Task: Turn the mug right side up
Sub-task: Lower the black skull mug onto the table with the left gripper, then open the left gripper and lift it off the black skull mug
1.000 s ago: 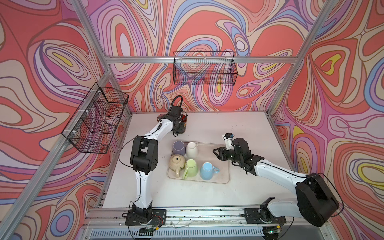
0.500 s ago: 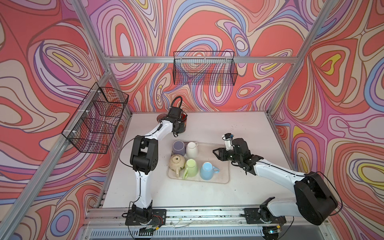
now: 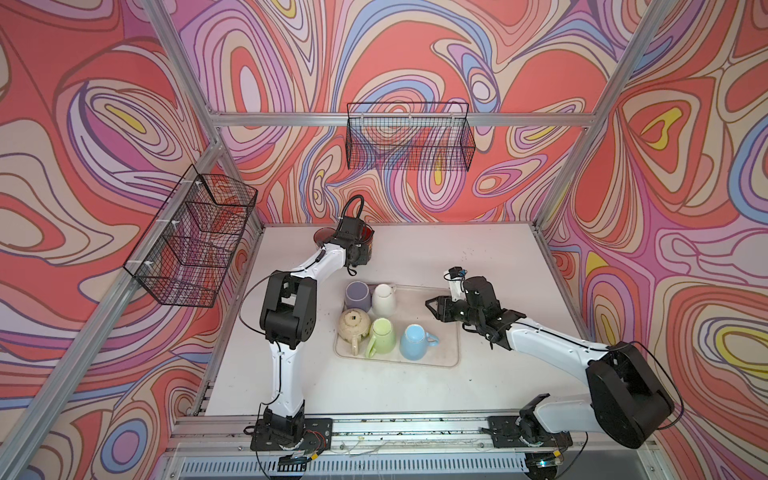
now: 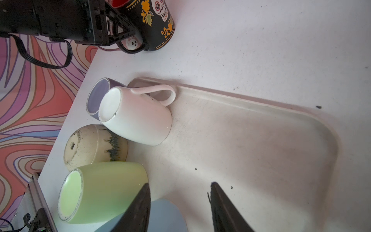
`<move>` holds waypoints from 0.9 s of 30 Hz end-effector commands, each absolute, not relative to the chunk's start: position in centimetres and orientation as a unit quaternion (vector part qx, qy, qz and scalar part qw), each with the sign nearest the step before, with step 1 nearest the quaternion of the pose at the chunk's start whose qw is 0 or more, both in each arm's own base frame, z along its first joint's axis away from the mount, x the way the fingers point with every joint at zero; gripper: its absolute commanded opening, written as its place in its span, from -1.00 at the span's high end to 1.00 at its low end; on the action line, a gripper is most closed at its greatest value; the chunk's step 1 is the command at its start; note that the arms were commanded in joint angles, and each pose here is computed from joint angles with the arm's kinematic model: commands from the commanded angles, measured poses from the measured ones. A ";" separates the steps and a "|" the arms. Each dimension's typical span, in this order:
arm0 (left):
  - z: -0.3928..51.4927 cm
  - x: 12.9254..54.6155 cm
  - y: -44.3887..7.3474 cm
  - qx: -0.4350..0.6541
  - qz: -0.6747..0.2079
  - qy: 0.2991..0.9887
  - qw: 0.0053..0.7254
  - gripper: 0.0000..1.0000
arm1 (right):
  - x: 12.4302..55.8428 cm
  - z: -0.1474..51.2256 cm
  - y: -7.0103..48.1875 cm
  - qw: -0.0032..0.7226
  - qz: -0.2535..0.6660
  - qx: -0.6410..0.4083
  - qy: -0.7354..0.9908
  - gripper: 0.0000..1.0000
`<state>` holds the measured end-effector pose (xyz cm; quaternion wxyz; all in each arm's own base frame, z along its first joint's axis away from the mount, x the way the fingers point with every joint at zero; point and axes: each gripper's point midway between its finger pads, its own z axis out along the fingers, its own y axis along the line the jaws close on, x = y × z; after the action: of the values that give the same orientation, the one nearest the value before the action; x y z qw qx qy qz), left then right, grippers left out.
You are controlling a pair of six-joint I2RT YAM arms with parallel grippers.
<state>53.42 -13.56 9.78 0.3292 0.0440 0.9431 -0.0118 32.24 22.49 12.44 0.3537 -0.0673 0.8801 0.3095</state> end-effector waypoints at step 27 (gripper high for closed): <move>11.1 52.8 -10.6 0.000 0.032 0.942 0.334 0.10 | 32.0 12.3 22.5 0.355 0.308 -0.072 0.880 0.02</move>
<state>53.53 -11.76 9.52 0.3310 0.0077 0.9435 0.0148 32.23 22.50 12.39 0.3530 -0.0671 0.8804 0.3094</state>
